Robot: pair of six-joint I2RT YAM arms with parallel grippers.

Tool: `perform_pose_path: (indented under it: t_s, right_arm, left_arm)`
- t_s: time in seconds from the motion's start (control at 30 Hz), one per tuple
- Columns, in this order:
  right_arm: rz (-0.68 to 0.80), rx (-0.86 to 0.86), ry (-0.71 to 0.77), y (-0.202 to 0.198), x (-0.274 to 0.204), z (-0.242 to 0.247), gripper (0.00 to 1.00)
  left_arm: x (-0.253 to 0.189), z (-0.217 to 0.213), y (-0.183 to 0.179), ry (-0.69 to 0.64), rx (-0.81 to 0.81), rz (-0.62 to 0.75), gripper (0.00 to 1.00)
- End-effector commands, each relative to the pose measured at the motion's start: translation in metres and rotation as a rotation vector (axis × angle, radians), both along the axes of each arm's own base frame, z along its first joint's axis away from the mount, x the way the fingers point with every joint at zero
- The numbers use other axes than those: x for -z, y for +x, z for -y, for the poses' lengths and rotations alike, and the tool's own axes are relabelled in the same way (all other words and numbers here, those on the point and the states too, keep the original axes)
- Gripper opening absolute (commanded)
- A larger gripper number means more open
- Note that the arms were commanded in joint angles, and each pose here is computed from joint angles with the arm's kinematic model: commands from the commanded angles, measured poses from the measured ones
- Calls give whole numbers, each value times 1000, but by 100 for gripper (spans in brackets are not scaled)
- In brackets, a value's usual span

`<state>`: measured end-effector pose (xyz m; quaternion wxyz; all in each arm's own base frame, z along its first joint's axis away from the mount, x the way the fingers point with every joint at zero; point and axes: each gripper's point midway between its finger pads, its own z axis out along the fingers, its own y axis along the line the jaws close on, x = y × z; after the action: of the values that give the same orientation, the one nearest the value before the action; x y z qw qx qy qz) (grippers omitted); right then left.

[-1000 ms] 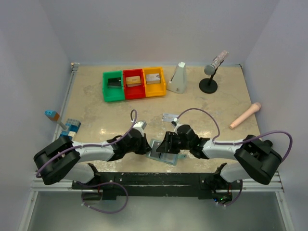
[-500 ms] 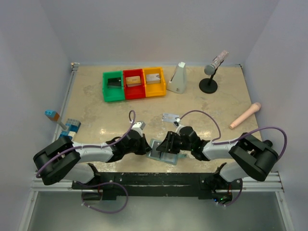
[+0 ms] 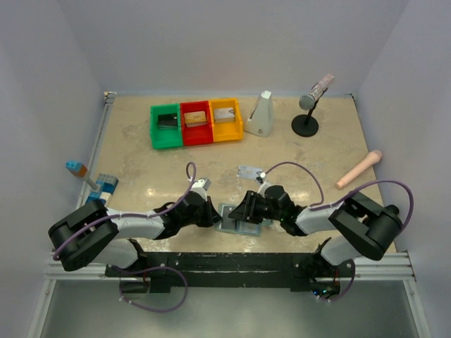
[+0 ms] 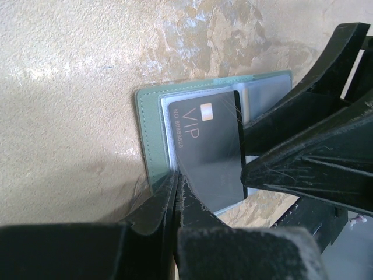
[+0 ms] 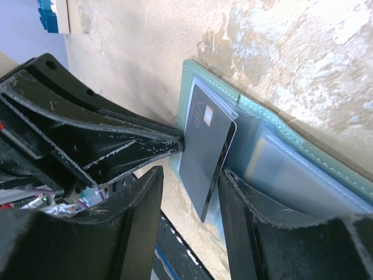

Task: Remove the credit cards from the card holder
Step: Remove the credit card from the card holder.

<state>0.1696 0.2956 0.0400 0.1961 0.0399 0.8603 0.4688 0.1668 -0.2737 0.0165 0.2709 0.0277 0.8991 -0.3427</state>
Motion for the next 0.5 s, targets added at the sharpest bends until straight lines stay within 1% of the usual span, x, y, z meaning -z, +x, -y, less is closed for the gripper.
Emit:
perform_pose_path:
  t_s: [0.0, 0.47]
  right_arm:
    - [50, -34, 108, 6, -20, -16, 47]
    - [38, -133, 151, 1, -28, -34, 46]
  left_arm:
    - [44, -34, -36, 154, 34, -144, 0]
    - [41, -23, -35, 116, 60, -142, 0]
